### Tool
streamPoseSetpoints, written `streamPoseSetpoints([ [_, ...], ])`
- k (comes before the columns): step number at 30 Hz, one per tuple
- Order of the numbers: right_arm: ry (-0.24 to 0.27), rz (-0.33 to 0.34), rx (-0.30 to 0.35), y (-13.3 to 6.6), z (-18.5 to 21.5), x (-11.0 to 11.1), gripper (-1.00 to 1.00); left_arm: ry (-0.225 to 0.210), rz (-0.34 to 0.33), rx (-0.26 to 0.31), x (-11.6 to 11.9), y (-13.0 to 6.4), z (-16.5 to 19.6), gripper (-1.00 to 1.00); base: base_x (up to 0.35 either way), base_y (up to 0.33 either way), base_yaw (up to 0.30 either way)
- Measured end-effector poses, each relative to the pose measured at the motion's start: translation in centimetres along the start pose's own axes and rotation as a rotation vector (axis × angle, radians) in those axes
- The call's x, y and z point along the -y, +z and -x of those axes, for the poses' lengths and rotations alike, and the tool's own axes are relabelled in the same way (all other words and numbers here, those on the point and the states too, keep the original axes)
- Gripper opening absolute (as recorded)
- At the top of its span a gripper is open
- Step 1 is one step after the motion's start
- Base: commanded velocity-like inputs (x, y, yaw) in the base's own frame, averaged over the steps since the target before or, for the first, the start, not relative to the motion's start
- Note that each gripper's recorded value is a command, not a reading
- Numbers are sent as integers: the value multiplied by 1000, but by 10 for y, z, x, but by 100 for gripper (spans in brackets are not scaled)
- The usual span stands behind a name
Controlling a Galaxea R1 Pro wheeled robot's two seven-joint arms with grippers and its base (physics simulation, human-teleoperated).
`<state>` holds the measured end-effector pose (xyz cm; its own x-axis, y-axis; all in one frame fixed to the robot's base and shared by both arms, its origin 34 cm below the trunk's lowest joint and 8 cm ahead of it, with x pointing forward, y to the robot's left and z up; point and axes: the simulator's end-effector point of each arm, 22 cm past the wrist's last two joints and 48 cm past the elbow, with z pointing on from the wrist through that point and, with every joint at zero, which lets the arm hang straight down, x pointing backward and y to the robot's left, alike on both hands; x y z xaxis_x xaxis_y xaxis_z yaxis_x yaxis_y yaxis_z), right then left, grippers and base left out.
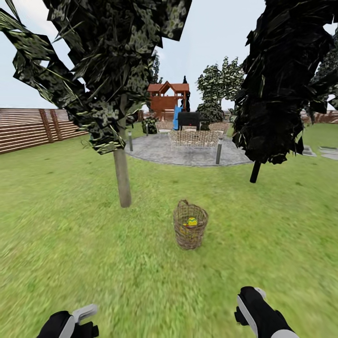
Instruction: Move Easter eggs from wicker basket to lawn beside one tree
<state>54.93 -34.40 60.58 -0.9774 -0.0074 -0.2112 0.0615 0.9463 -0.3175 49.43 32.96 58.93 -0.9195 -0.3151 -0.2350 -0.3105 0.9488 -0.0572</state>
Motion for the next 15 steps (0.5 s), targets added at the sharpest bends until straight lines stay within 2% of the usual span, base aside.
streamPoseSetpoints([
  [6, 0, 2, 0, 0, 0, -1, 100, 1, -3, -6, 0, 0, -1, 100, 317, -119, 0],
  [11, -4, 8, 1, -1, 0, -5, 100, -2, 3, -12, -5, 1, -2, 100, 317, -20, 0],
  [15, -9, 10, 2, -2, 0, -9, 100, -5, 15, -43, -11, 7, -15, 100, 317, -2, 0],
])
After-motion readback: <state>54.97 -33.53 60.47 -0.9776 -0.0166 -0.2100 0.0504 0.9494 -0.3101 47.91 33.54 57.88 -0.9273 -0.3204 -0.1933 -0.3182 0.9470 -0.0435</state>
